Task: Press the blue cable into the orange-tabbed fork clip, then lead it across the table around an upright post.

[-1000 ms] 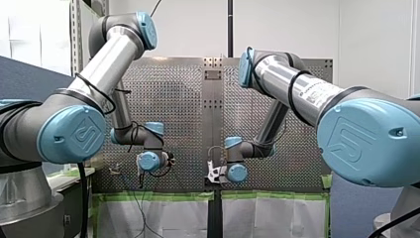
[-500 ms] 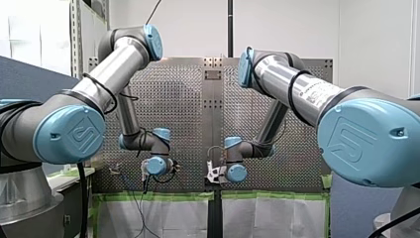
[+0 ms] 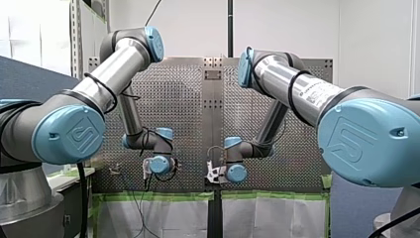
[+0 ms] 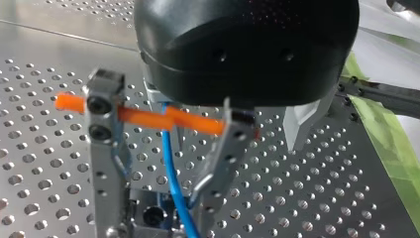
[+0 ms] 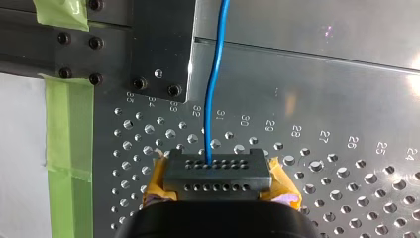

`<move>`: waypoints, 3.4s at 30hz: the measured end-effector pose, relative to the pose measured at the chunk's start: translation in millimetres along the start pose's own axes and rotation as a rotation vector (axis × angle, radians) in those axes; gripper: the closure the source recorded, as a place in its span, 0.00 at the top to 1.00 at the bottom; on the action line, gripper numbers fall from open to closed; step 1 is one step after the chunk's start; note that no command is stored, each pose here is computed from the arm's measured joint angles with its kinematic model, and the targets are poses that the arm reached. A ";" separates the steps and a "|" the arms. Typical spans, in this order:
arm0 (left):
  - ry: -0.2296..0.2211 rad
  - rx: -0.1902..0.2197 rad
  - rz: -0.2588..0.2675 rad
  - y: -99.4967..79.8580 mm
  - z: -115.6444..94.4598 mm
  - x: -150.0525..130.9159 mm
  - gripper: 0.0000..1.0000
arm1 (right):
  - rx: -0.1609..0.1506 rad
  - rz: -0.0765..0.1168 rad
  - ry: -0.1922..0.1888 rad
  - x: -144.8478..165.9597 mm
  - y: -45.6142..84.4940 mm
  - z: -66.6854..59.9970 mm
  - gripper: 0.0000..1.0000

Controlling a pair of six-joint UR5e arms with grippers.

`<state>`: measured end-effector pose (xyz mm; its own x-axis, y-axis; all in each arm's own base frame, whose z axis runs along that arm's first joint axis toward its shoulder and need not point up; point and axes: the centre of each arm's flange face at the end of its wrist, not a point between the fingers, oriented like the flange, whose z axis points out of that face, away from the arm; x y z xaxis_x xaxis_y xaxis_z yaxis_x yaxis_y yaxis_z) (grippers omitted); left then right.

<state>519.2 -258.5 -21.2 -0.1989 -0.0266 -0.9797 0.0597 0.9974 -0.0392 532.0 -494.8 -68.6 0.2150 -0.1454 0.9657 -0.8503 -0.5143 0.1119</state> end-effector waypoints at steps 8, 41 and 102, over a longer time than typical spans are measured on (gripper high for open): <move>0.019 0.004 0.037 -7.2 6.0 -5.9 1.00 | 0.000 0.000 -0.001 -0.5 0.1 -0.1 0.00; -0.007 -0.151 0.160 -47.9 -13.9 -26.1 1.00 | -0.007 0.003 -0.003 -2.8 4.9 1.3 0.00; 0.071 -0.192 0.219 -54.3 -19.8 -27.2 0.00 | 0.007 0.000 -0.008 -3.5 -1.8 -1.1 0.00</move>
<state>502.0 -310.6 11.5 -0.2696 0.1890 -0.9442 -0.0760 0.9733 0.2165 532.2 -492.4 -71.9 0.2187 -0.1519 0.9639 -0.8468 -0.5204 0.1101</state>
